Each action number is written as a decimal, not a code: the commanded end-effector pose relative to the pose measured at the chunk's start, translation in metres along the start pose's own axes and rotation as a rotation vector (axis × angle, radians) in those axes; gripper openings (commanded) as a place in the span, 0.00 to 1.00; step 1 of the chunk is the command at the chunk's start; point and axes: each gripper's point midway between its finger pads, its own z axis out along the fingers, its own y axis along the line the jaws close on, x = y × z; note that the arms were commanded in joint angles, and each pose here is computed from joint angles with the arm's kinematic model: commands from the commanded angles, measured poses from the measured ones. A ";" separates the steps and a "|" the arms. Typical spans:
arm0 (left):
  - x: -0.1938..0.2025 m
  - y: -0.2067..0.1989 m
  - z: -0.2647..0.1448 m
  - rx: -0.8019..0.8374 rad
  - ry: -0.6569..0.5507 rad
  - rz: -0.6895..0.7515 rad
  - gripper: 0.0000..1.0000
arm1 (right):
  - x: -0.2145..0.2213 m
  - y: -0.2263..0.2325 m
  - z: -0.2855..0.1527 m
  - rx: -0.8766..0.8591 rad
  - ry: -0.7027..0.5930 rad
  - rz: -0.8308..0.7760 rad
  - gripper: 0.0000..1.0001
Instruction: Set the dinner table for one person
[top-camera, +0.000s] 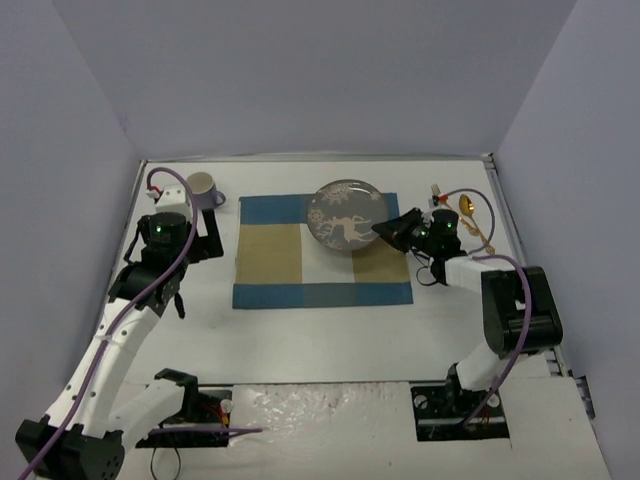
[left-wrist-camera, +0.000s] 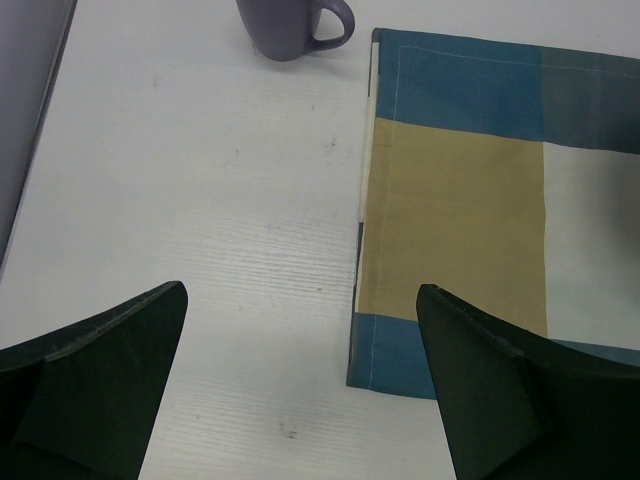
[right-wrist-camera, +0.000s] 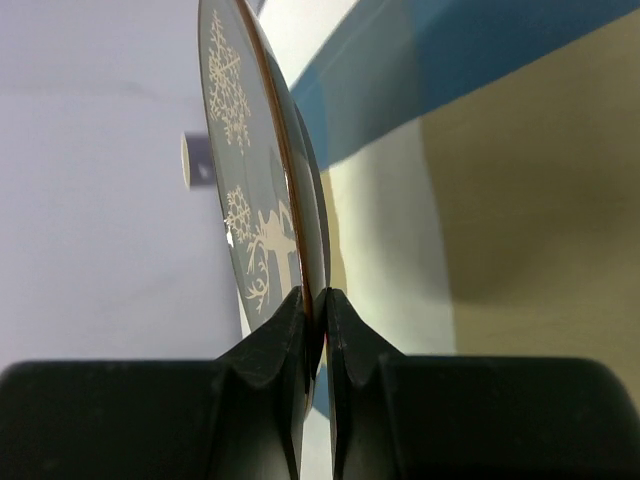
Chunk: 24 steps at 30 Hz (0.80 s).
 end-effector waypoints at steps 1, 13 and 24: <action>-0.021 -0.002 -0.002 0.009 -0.074 -0.010 0.97 | 0.009 0.090 0.019 -0.299 0.036 -0.183 0.00; -0.021 -0.002 -0.001 0.011 -0.074 -0.009 0.97 | 0.053 0.077 0.049 -0.348 0.164 -0.145 0.00; -0.021 -0.002 -0.001 0.009 -0.073 -0.008 0.97 | 0.066 0.053 0.054 -0.313 0.195 -0.114 0.00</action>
